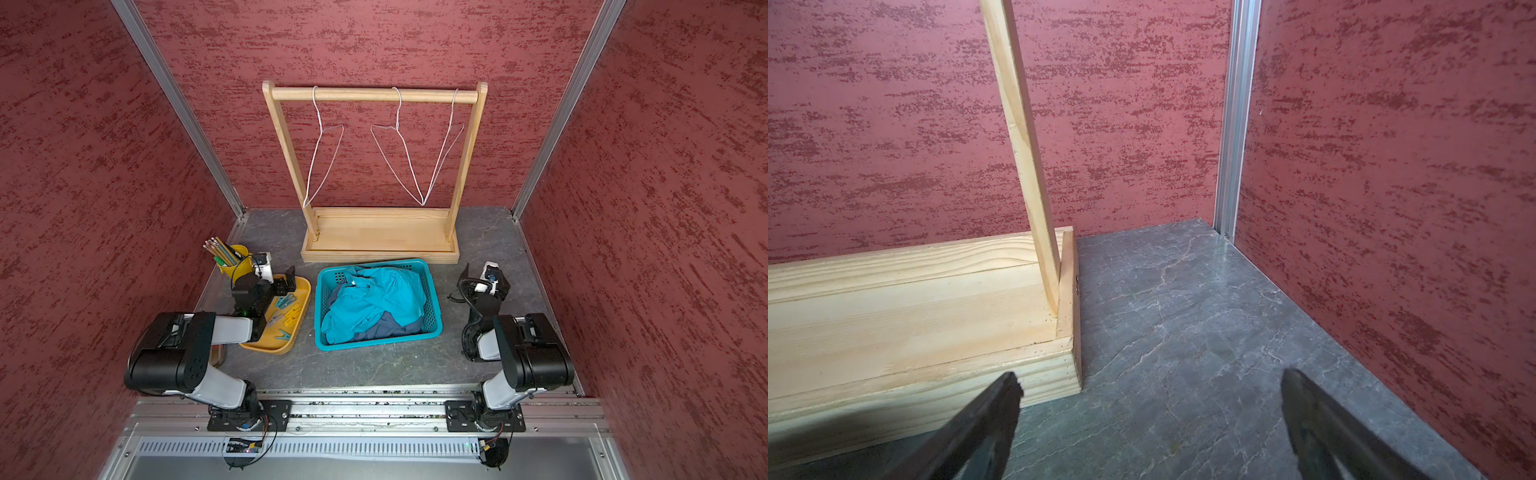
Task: Remove the clothespins securing t-shirts to the hanger
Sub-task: Reset both arms
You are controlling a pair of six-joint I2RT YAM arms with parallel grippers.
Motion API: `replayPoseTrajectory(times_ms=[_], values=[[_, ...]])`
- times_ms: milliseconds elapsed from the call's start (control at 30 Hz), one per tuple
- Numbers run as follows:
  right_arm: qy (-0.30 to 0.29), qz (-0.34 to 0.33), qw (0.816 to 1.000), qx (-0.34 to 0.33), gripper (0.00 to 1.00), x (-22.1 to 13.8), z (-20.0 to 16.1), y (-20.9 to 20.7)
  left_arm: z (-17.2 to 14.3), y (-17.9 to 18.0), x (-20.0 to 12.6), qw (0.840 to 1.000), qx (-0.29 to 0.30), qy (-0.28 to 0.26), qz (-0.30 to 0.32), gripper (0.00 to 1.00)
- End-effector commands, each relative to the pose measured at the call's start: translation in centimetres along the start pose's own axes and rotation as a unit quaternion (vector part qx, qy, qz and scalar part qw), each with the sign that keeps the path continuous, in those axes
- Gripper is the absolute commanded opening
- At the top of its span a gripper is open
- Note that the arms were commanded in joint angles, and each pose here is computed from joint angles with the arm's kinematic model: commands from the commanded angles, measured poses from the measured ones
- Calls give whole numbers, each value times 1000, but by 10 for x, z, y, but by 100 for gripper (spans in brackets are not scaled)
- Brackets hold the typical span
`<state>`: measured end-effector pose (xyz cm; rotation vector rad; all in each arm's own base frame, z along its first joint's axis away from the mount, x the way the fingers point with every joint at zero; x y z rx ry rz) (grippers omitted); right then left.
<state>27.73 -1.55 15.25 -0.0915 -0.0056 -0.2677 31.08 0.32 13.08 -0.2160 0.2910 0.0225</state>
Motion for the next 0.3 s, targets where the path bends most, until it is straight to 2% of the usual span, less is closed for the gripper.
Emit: replayPoseTrajectory(times_ms=[0,267], values=[[-4,2,1000,9,99,1,2,-1,7,-1,2,1000,-4,-15,-7,99],[-5,2,1000,9,99,0,3,-1,7,-1,2,1000,-4,-15,-7,100]])
Point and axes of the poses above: each gripper's point midway between its finger pads, its own x axis out along the fingers, its own y axis along the line the jaws close on, z = x × y, the point moved 9 cm from there along -x, back along the fingers, and after that the axes turned 9 degrees about -x, right-handed, at the moved point
